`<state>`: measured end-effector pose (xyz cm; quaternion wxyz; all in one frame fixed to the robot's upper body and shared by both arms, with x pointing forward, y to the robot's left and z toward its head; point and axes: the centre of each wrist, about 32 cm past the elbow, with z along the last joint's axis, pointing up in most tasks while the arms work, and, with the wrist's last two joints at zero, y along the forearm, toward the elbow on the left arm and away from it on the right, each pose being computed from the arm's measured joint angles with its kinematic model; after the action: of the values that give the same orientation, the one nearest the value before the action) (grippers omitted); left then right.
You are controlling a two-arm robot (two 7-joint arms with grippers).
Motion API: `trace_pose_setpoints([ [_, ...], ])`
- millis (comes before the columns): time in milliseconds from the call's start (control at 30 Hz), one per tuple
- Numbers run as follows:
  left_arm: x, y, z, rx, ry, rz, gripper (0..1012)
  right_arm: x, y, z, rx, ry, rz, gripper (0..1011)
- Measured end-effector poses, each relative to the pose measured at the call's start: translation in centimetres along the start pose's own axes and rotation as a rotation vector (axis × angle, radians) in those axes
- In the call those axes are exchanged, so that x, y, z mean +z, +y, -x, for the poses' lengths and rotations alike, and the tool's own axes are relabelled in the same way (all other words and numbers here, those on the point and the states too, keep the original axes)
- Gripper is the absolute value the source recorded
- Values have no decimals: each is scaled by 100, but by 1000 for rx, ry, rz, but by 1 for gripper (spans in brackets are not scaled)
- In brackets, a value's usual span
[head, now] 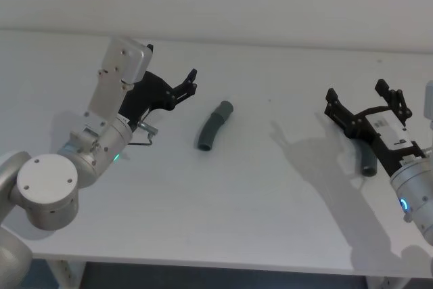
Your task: Use both hands to pick up one end of the pipe from the table, align the ends, and insert them.
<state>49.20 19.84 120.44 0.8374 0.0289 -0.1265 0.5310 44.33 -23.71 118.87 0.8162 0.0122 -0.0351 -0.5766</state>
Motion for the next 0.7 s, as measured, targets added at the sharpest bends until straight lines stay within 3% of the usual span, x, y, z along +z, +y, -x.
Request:
trace_pose_setpoints([
  [700, 0, 0, 0, 0, 0, 0, 1001, 0, 0, 0, 0, 0, 0, 1001],
])
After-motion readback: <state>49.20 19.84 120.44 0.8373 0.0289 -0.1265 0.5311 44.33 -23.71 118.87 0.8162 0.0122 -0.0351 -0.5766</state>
